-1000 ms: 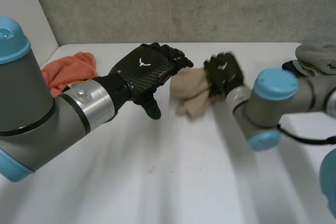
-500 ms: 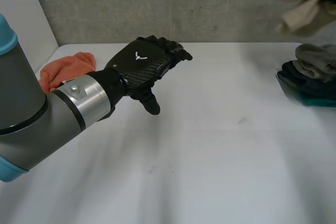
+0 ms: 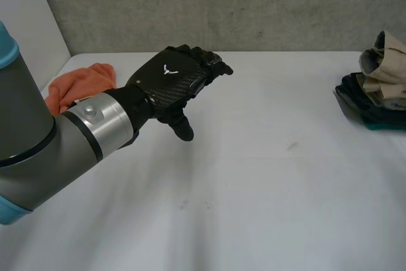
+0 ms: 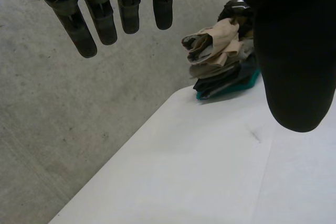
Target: Fold the laundry.
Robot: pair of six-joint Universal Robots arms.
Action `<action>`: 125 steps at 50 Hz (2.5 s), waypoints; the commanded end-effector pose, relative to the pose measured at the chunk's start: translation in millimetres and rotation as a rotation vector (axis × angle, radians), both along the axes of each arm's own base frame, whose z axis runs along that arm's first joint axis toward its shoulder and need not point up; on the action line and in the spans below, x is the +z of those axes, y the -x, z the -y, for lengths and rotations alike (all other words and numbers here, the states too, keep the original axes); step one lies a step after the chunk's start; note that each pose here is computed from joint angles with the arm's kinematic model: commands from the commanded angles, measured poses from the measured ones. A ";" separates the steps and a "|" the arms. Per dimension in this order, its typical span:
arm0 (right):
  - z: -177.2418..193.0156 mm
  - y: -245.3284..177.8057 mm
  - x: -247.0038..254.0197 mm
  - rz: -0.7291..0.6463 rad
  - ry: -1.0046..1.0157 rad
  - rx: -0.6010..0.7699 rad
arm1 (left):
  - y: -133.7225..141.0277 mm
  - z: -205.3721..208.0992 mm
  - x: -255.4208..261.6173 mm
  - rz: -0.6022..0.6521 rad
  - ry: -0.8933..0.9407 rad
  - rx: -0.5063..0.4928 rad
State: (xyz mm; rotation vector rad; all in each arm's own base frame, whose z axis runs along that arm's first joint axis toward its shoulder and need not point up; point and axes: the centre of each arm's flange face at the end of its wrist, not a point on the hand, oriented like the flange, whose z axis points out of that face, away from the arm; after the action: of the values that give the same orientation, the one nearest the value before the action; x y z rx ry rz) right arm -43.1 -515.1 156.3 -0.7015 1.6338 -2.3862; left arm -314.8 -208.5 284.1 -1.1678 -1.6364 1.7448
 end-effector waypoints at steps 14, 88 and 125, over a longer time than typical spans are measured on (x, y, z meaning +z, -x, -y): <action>-9.7 13.2 5.5 -0.082 -0.041 0.117 | 1.0 -2.3 0.5 -0.001 0.001 -0.005; -272.0 -299.1 2.6 -0.415 -0.207 0.142 | -213.1 250.3 -156.2 0.375 0.070 0.745; -249.7 -267.7 11.0 -0.389 -0.221 -0.027 | -65.0 162.1 -90.3 0.345 0.274 0.581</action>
State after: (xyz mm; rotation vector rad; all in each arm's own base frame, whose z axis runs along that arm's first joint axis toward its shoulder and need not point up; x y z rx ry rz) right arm 223.7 -266.0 168.0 -1.1538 2.0284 -2.1396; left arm -328.9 -291.2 219.5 -1.0915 -1.7996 2.0411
